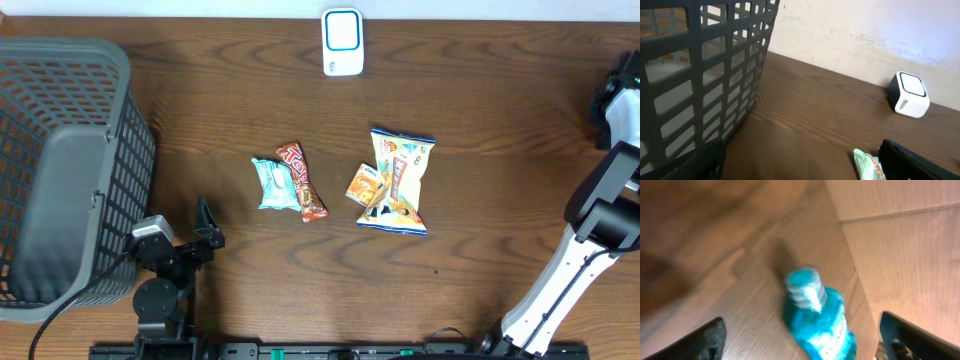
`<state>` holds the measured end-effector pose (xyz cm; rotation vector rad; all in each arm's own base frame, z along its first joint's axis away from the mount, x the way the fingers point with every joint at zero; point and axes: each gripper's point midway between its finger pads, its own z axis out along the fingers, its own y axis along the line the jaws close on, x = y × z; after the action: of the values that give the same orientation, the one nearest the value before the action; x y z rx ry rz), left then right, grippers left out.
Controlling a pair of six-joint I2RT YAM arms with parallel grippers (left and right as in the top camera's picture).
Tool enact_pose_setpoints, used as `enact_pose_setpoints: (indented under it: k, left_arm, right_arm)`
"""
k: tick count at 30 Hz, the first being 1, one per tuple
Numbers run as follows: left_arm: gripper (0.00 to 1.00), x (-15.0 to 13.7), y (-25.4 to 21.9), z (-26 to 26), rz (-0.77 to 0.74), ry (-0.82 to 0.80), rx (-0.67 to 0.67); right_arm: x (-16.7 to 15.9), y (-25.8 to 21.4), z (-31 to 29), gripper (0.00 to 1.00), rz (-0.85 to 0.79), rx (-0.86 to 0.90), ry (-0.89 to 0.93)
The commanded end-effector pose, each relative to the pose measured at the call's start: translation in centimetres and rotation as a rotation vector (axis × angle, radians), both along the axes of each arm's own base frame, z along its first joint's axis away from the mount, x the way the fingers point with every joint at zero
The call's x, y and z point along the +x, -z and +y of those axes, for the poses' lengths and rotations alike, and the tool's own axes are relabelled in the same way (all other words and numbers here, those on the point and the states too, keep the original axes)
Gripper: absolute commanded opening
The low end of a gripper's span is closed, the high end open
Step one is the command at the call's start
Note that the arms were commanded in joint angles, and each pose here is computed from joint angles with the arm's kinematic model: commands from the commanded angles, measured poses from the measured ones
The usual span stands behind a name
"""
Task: Scan the item barcode
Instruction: 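Carry the teal bottle to the right side and release it, then move the right gripper back to the yellow snack bag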
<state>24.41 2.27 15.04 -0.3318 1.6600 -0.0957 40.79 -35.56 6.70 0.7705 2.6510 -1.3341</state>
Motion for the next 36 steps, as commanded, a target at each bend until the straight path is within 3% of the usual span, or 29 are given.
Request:
enact_pose_setpoints:
  k: [1,6,11,16,20,23,27,33,36]
  left_arm:
    - [0.98,-0.1,1.8,0.2,0.055,-0.013,-0.004]
    - [0.98,-0.1,1.8,0.2,0.055,-0.013,-0.004]
    - [0.98,-0.1,1.8,0.2,0.055,-0.013,-0.004]
    - [0.98,-0.1,1.8,0.2,0.055,-0.013,-0.004]
    - [0.98,-0.1,1.8,0.2,0.056,-0.013,-0.003]
    - [0.98,-0.1,1.8,0.2,0.055,-0.013,-0.004]
    - [0.98,-0.1,1.8,0.2,0.055,-0.013,-0.004]
    - [0.98,-0.1,1.8,0.2,0.056,-0.013,-0.004]
    - [0.98,-0.1,1.8,0.2,0.055,-0.013,-0.003]
  right_arm:
    - [2.0,-5.1,1.6,0.99,-0.174,0.02,-0.037]
    - [4.6,-11.3,5.4,0.99,-0.403,0.118,-0.143]
    - [6.9,-21.9,13.2,0.99,-0.747,0.321,-0.401]
    - [5.7,-31.5,23.8,0.99,-1.063,0.66,-0.63]
    - [3.4,-35.2,33.0,0.99,-1.084,0.901,-0.857]
    - [1.7,-33.7,38.6,0.99,-0.965,0.991,-0.888]
    - [0.4,-28.2,44.3,0.99,-0.724,0.991,-0.855]
    - [-0.6,-14.2,51.0,0.99,-0.392,0.862,-0.637]
    - [-0.6,-9.6,52.2,0.98,-0.313,0.767,-0.574]
